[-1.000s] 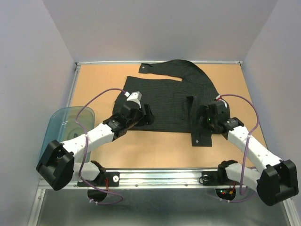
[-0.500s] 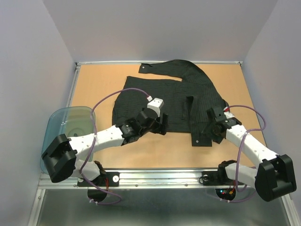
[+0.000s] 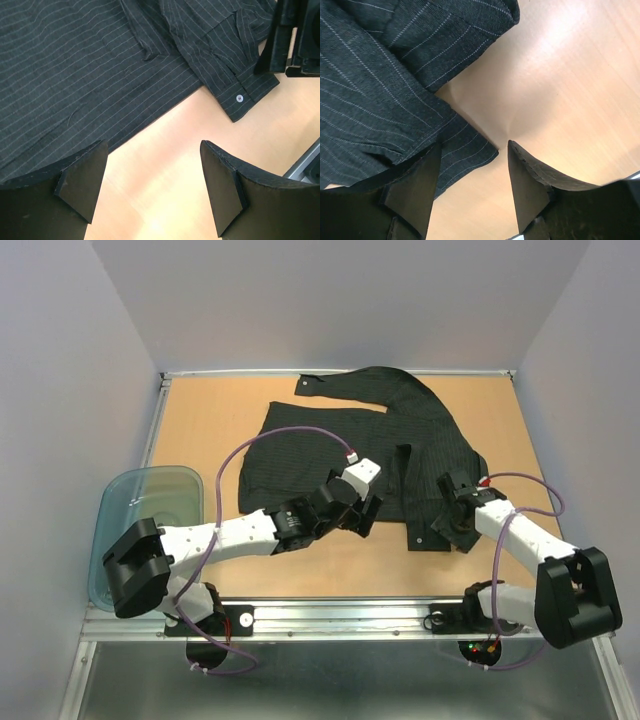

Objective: Fold and stack the long sleeve shirts
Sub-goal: Fold the shirt

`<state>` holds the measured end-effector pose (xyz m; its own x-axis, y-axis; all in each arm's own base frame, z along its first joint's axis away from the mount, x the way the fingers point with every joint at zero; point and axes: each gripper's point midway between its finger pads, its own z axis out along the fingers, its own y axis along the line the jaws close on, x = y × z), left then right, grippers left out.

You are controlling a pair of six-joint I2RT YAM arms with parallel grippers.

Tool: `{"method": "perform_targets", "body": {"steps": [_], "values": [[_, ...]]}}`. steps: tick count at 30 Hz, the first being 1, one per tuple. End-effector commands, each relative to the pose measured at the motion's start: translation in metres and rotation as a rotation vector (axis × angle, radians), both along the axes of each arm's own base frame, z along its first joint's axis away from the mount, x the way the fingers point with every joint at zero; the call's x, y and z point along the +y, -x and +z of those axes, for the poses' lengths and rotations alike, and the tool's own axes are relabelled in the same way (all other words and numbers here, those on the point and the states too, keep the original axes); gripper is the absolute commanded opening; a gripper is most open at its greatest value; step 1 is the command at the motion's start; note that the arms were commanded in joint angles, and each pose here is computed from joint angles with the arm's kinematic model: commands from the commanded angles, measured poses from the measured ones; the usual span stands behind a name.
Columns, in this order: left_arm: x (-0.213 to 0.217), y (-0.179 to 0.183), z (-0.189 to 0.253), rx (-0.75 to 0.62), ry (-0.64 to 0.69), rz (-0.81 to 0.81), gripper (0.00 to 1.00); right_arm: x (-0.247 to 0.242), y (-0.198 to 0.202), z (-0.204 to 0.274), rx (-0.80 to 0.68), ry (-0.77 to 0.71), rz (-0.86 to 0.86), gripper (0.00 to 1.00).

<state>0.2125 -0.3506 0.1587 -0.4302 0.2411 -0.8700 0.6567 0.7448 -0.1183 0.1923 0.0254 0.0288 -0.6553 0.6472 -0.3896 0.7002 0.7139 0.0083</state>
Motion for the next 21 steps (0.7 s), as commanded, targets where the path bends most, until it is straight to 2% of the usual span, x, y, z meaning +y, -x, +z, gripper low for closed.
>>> {"method": "perform_targets", "body": {"steps": [1,6,9,10,13,14,21], "values": [[-0.019,-0.004,0.032,-0.094,0.047,-0.031,0.86,-0.001,-0.002,-0.008,0.013,0.002,-0.015,0.61],[-0.024,-0.001,0.034,-0.122,0.031,-0.064,0.86,0.017,0.006,-0.031,0.066,-0.095,0.005,0.59],[-0.024,-0.001,0.035,-0.133,0.023,-0.067,0.86,0.018,0.004,-0.031,0.063,-0.099,0.012,0.42],[-0.025,0.0,0.036,-0.14,0.021,-0.075,0.86,0.018,-0.001,-0.025,0.037,-0.099,0.017,0.3],[-0.031,0.002,0.039,-0.152,0.021,-0.093,0.85,0.019,-0.01,-0.011,-0.017,-0.099,0.053,0.13],[-0.034,0.005,0.041,-0.163,0.017,-0.112,0.84,0.02,-0.015,-0.005,-0.038,-0.102,0.064,0.03],[-0.077,0.026,0.037,-0.247,-0.051,-0.25,0.84,0.035,-0.036,0.043,-0.121,-0.159,0.154,0.01]]}}
